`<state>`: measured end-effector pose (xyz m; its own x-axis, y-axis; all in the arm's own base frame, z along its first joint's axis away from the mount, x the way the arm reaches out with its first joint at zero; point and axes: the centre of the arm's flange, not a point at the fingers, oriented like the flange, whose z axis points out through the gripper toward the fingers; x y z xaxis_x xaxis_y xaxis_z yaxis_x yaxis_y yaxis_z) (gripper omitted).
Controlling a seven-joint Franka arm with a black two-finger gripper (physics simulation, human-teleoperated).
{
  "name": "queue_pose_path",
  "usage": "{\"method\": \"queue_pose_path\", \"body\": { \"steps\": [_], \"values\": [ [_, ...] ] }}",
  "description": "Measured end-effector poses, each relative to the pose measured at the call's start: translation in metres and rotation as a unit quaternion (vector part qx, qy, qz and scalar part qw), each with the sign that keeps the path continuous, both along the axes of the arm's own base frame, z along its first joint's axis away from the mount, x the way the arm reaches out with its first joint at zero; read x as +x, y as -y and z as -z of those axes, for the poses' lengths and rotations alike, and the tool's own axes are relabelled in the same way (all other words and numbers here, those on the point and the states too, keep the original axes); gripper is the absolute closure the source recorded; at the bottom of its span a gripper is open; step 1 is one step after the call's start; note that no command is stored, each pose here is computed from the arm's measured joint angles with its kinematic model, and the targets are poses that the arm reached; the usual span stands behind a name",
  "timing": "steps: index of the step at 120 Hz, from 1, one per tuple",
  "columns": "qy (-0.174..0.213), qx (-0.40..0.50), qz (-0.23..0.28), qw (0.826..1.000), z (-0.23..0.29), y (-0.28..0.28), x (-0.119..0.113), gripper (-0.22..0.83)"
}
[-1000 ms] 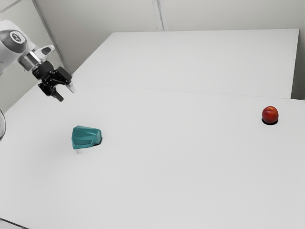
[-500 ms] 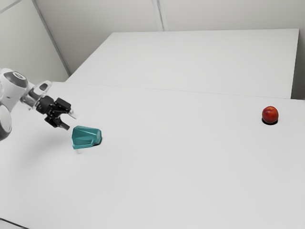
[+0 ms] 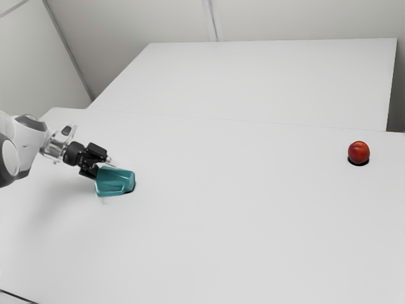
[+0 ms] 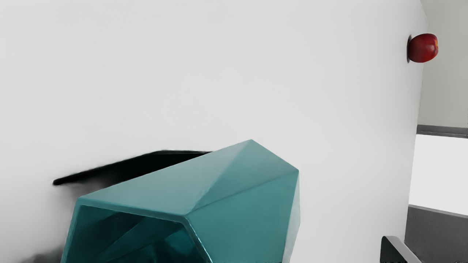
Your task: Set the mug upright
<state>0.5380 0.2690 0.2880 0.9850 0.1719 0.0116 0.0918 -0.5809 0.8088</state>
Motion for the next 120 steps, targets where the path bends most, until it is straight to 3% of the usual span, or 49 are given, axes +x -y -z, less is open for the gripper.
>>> {"method": "queue_pose_path", "body": {
  "steps": [16,36,76,97,120],
  "values": [
    [0.017,0.000,0.005,1.000,-0.003,-0.001,0.001,0.52],
    [0.034,0.003,0.012,0.999,-0.008,-0.001,0.002,0.69],
    [0.073,0.022,0.030,0.997,-0.047,0.002,0.002,0.76],
    [0.077,0.103,0.115,0.985,-0.118,0.051,0.011,0.77],
    [0.064,0.223,0.216,0.948,-0.167,0.133,0.029,0.78]
  ]
}}
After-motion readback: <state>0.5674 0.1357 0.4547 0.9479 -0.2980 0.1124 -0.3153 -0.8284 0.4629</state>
